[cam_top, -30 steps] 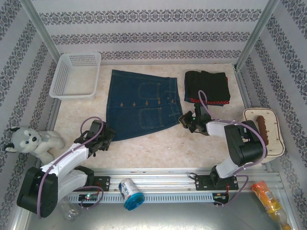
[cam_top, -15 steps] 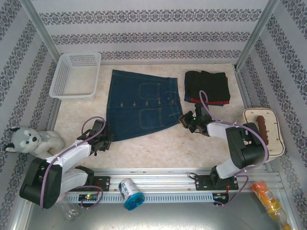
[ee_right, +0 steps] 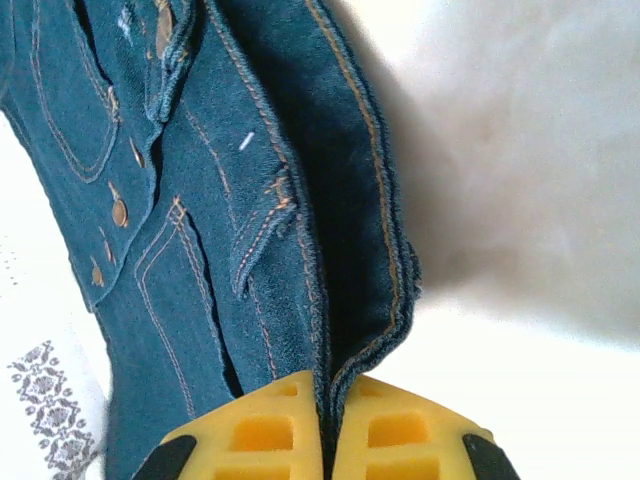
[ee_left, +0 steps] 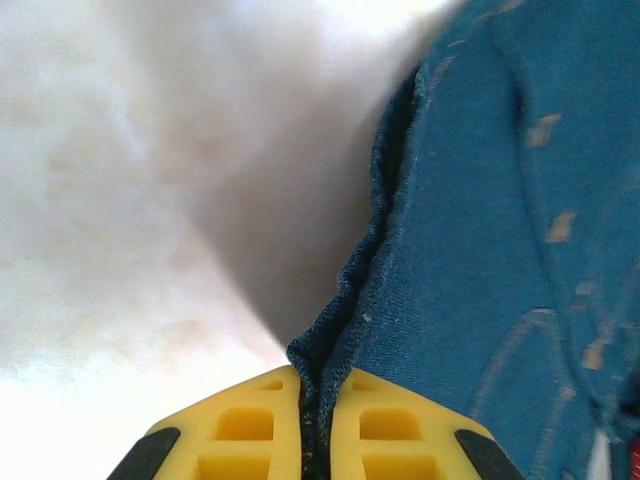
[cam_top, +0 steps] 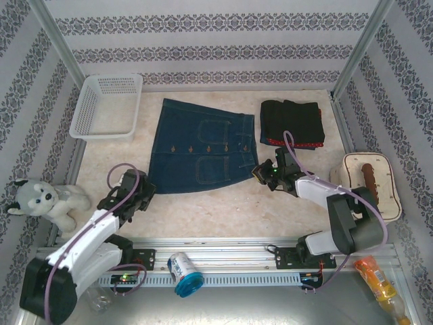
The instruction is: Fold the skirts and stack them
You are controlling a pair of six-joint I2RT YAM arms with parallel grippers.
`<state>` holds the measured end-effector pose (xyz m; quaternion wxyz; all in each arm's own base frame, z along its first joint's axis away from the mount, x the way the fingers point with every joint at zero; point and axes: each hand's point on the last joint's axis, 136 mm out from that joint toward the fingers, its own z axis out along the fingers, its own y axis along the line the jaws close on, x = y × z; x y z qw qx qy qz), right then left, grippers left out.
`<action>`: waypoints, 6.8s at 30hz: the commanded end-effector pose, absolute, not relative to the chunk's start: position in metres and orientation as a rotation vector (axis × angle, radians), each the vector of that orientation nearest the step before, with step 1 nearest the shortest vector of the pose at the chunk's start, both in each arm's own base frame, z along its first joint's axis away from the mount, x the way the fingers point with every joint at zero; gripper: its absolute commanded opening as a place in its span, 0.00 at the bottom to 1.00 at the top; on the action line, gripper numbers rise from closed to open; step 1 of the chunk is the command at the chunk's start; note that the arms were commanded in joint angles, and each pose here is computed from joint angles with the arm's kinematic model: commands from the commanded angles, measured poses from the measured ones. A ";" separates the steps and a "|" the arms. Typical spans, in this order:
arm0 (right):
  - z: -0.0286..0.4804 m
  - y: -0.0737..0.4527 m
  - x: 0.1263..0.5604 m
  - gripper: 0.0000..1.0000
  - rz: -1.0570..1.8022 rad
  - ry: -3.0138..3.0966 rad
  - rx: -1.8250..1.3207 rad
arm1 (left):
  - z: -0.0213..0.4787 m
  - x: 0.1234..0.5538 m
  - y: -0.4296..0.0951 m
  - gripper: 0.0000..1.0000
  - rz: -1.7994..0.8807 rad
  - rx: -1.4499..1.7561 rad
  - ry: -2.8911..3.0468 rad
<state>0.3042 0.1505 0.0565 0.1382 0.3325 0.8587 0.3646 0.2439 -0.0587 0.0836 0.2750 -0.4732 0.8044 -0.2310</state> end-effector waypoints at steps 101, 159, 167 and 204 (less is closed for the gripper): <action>0.080 0.179 0.378 0.98 0.783 2.700 0.555 | 0.104 0.366 -0.108 1.00 -0.854 -0.761 2.515; 0.064 0.215 0.513 0.98 0.718 2.606 0.424 | 0.017 0.381 -0.129 1.00 -0.950 -0.878 2.587; 0.127 0.216 0.480 0.98 0.792 2.499 0.349 | 0.070 0.369 -0.144 1.00 -1.070 -0.703 2.551; 0.114 0.193 0.389 0.98 0.823 2.577 0.478 | 0.091 0.345 -0.261 1.00 -1.308 -0.510 2.593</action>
